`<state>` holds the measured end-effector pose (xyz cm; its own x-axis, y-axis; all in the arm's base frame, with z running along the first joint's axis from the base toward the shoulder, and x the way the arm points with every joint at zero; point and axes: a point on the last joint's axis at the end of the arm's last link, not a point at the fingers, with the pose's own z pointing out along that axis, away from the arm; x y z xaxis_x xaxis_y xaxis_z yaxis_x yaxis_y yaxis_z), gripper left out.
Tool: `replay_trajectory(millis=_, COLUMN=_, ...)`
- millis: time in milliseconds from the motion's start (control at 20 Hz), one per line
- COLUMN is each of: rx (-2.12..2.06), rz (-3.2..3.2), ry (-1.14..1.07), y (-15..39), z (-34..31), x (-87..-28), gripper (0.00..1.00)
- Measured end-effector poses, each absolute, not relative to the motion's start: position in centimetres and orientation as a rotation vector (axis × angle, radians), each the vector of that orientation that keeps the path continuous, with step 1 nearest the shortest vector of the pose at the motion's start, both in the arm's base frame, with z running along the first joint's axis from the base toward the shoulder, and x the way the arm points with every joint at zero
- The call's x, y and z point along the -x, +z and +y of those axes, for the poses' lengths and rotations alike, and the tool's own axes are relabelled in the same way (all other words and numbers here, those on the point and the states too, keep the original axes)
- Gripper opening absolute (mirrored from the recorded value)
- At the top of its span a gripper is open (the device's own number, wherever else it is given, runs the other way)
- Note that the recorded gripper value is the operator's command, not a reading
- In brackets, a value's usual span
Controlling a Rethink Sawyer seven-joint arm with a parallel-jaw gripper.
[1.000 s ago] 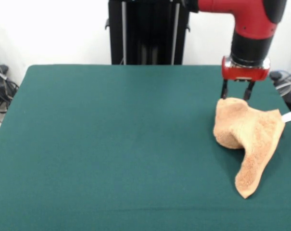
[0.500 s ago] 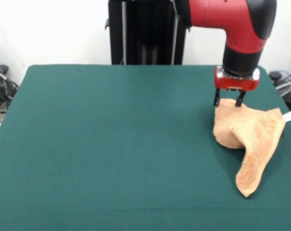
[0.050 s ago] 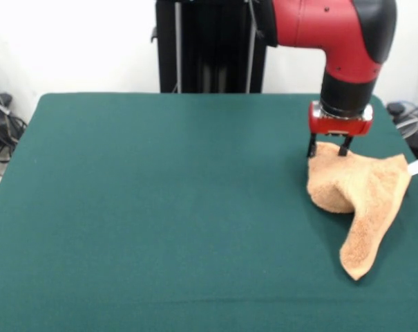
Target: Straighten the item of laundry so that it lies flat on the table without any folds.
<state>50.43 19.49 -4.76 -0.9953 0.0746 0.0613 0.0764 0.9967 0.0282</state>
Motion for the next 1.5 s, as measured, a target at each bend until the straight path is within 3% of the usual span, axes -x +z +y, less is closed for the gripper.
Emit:
replay_trajectory(millis=900, rx=0.049, rz=-3.091, ry=-0.039, y=-4.88, z=19.59, x=-50.46, gripper=1.00)
replay_trajectory(millis=950, rx=0.037, rz=-3.094, ry=-0.039, y=-4.87, z=19.64, x=-50.52, gripper=0.00)
replay_trajectory(millis=1500, rx=0.023, rz=-3.097, ry=-0.037, y=-4.84, z=19.59, x=-50.58, gripper=0.00)
